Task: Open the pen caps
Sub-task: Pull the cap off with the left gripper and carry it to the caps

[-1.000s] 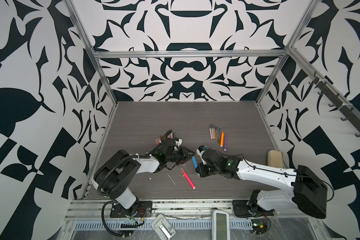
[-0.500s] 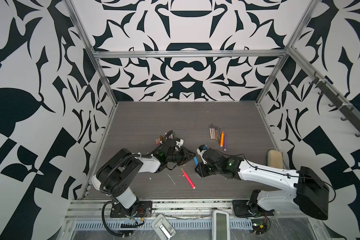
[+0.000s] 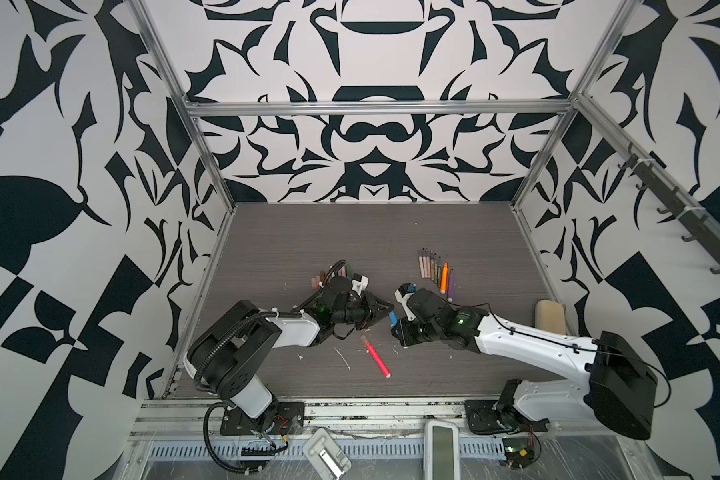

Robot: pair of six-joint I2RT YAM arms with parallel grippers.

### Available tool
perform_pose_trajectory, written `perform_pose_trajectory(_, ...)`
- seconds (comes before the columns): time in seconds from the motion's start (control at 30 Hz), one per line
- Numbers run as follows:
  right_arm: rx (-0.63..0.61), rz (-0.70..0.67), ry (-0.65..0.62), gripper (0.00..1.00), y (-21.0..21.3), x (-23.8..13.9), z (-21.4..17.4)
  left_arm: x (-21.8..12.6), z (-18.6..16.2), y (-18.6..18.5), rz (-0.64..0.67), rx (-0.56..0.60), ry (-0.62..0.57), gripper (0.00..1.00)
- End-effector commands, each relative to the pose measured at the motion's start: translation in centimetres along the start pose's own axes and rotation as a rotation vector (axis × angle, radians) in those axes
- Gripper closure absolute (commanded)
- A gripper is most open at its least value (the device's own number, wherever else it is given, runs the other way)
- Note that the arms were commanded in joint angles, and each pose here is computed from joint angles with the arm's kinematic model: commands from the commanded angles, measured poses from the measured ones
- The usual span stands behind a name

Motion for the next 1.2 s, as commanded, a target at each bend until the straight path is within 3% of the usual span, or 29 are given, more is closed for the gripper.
perform_pose_trajectory(0.0, -0.007, 0.009, -0.023, 1.00, 0.3, 0.1, 1.0, -0.5, -0.3, -2.4, -0.035, 0.060, 0.016, 1.00)
perform_pose_trajectory(0.17, -0.014, 0.018, -0.028, 1.00, 1.2, 0.2, -0.4, -3.4, 4.6, -2.6, 0.053, 0.094, -0.107, 1.00)
perform_pose_trajectory(0.3, -0.131, -0.045, -0.040, 1.00, 3.6, -0.6, -2.6, -9.6, 12.0, -3.1, 0.168, 0.121, -0.334, 1.00)
perform_pose_trajectory(0.4, -0.128, -0.023, -0.043, 1.00, 4.3, -0.5, -4.2, -14.2, 16.0, -3.8, 0.248, 0.151, -0.498, 1.00)
perform_pose_trajectory(0.6, -0.121, -0.042, -0.085, 1.00, 3.3, -1.6, -4.3, -16.9, 16.9, -3.7, 0.424, 0.230, -0.555, 1.00)
perform_pose_trajectory(0.83, -0.154, -0.088, -0.086, 1.00, 2.9, -1.8, -3.5, -19.1, 17.3, 3.3, 0.691, 0.159, -0.637, 1.00)
perform_pose_trajectory(1.03, -0.153, -0.107, -0.059, 1.00, 2.4, -1.4, -4.2, -19.7, 18.6, 6.8, 0.794, 0.146, -0.659, 1.00)
perform_pose_trajectory(1.17, -0.136, -0.106, -0.067, 1.00, 1.9, -1.6, -4.7, -19.1, 19.8, 7.8, 0.765, 0.179, -0.631, 1.00)
Point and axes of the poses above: each gripper's point midway between its finger pads, its own x axis out along the fingers, its own y axis along the line the jaws close on, z = x × y, the point moved 1 cm from there along -x, back along the fingers, and after that the axes turned 12 degrees about -x, right-handed, at the moved point
